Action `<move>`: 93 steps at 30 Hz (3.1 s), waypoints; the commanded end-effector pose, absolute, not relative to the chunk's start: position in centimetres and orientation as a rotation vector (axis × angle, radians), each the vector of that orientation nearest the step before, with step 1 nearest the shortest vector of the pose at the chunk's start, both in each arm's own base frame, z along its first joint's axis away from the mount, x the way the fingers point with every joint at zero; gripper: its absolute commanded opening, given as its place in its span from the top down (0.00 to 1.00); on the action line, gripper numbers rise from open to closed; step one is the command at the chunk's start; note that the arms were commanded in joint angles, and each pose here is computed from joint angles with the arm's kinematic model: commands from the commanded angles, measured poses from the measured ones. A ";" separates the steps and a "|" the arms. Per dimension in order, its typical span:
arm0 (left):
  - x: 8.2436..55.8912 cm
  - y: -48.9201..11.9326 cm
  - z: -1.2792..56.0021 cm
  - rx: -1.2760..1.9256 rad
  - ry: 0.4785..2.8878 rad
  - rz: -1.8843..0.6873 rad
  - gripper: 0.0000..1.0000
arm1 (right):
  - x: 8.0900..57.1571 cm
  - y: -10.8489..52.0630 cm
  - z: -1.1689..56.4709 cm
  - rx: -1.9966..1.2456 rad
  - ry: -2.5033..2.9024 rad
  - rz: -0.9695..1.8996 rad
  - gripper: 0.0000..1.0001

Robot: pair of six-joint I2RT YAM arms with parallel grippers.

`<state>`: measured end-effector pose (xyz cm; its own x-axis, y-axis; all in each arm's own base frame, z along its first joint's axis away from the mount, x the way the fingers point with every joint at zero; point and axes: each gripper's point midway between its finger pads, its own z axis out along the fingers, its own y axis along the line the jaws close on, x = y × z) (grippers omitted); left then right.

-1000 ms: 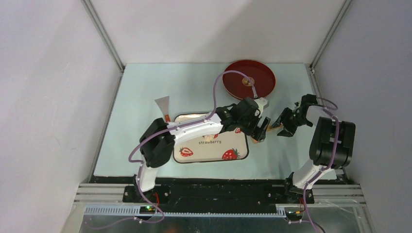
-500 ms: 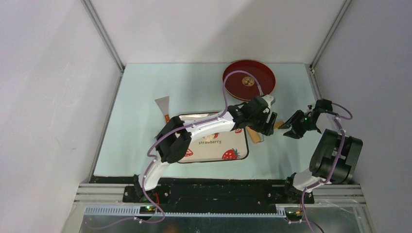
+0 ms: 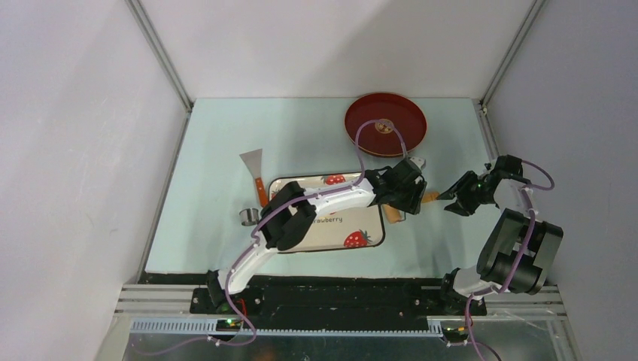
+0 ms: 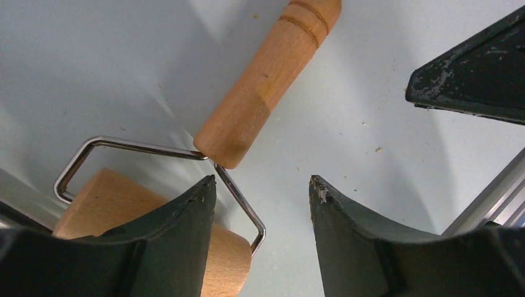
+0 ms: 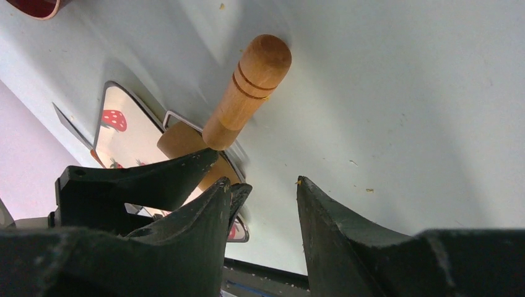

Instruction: Roll out the dumpling wrappers from the dough

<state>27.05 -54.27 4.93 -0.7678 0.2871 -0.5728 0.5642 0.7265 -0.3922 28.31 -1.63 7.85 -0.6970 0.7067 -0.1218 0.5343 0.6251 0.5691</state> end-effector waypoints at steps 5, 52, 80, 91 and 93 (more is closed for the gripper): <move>26.8 -53.6 4.2 0.606 2.513 -0.664 0.43 | 28.4 -2.1 8.5 0.996 2.488 0.705 0.52; 26.0 -51.4 14.7 0.620 2.324 -0.459 1.00 | 28.0 0.0 16.6 0.797 2.264 0.808 0.28; 22.0 -28.2 16.1 0.387 2.307 -0.393 1.00 | 24.2 18.2 22.3 0.079 2.289 1.447 0.14; 19.3 -24.1 16.8 0.296 2.265 -0.502 1.00 | 21.2 29.4 21.7 -0.086 2.308 1.718 0.15; 19.1 -23.9 16.9 0.291 2.262 -0.510 1.00 | 20.9 30.6 22.0 -0.106 2.300 1.782 0.16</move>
